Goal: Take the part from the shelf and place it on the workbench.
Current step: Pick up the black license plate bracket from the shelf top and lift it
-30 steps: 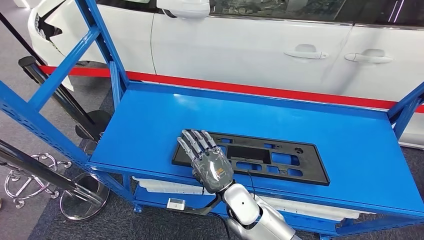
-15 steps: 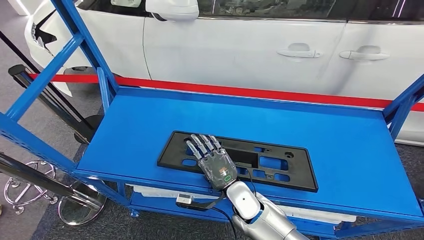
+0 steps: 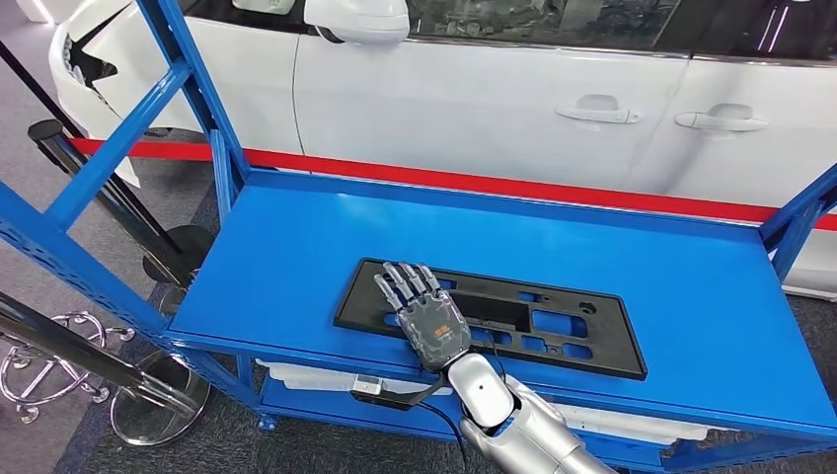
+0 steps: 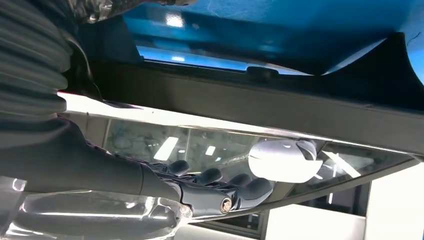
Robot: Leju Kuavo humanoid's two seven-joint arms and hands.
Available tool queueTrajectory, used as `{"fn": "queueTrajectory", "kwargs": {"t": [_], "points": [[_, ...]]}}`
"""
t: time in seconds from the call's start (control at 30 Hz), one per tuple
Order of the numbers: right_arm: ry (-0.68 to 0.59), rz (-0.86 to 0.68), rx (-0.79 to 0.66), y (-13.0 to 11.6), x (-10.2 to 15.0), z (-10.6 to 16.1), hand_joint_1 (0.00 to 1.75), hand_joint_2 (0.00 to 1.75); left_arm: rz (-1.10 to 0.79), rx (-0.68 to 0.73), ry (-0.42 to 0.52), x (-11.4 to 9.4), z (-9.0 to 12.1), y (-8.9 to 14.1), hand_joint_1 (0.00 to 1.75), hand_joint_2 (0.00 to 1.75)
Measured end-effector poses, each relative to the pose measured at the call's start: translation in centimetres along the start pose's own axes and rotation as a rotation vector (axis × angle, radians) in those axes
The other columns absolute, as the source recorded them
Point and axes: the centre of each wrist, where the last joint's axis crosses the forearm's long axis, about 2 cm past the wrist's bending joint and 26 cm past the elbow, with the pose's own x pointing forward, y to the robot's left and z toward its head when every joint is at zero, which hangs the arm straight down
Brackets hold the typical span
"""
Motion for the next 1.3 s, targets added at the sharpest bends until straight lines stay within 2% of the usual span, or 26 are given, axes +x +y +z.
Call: {"fn": "queueTrajectory", "kwargs": {"t": [0.03,0.07,0.1,0.17,0.2,0.23,0.33,0.47,0.73,1.07,1.2,1.3], "points": [[0.014,0.013,0.007,0.1,-0.3,0.1,0.0,1.75,0.001,-0.001,-0.003,0.0,0.0,0.0,0.0,0.0],[0.035,0.028,0.012,0.2,-0.6,0.2,0.1,1.75,0.002,-0.001,-0.005,0.0,0.0,-0.1,0.0,0.0],[0.066,0.046,0.01,0.4,-0.9,0.4,0.36,1.75,0.004,0.0,-0.007,-0.1,0.0,-0.1,0.0,0.0],[0.177,0.066,-0.011,0.8,-1.6,1.2,1.0,1.75,0.011,0.001,-0.009,-0.2,0.0,-0.2,0.0,0.0],[0.249,0.06,-0.029,1.0,-2.1,1.9,1.25,1.75,0.016,0.003,-0.009,-0.4,0.1,-0.2,0.0,0.0],[0.318,0.045,-0.044,1.3,-2.6,2.8,1.33,1.75,0.02,0.003,-0.008,-0.5,0.1,-0.3,0.0,0.0],[0.469,0.006,-0.055,2.0,-5.0,5.9,1.36,1.75,0.031,0.007,-0.002,-1.0,0.2,-0.3,0.0,0.0],[0.595,0.002,-0.038,2.5,-7.7,9.1,1.4,1.75,0.041,0.011,0.005,-1.4,0.2,-0.2,0.0,0.0],[0.704,0.011,-0.029,2.6,-10.0,11.5,1.73,1.75,0.039,0.01,0.001,-1.3,0.2,-0.2,0.0,0.0],[0.774,0.01,-0.007,3.0,-11.7,13.4,1.75,1.75,0.043,0.008,-0.007,-1.2,0.2,-0.2,0.0,0.0],[0.777,0.007,-0.016,2.9,-12.1,13.8,1.75,1.75,0.04,-0.014,-0.062,-1.2,0.2,-0.3,0.0,1.75],[0.776,0.003,-0.034,2.6,-12.1,14.3,1.75,1.75,0.034,-0.015,-0.107,-1.2,0.2,-0.3,0.0,1.75]]}}
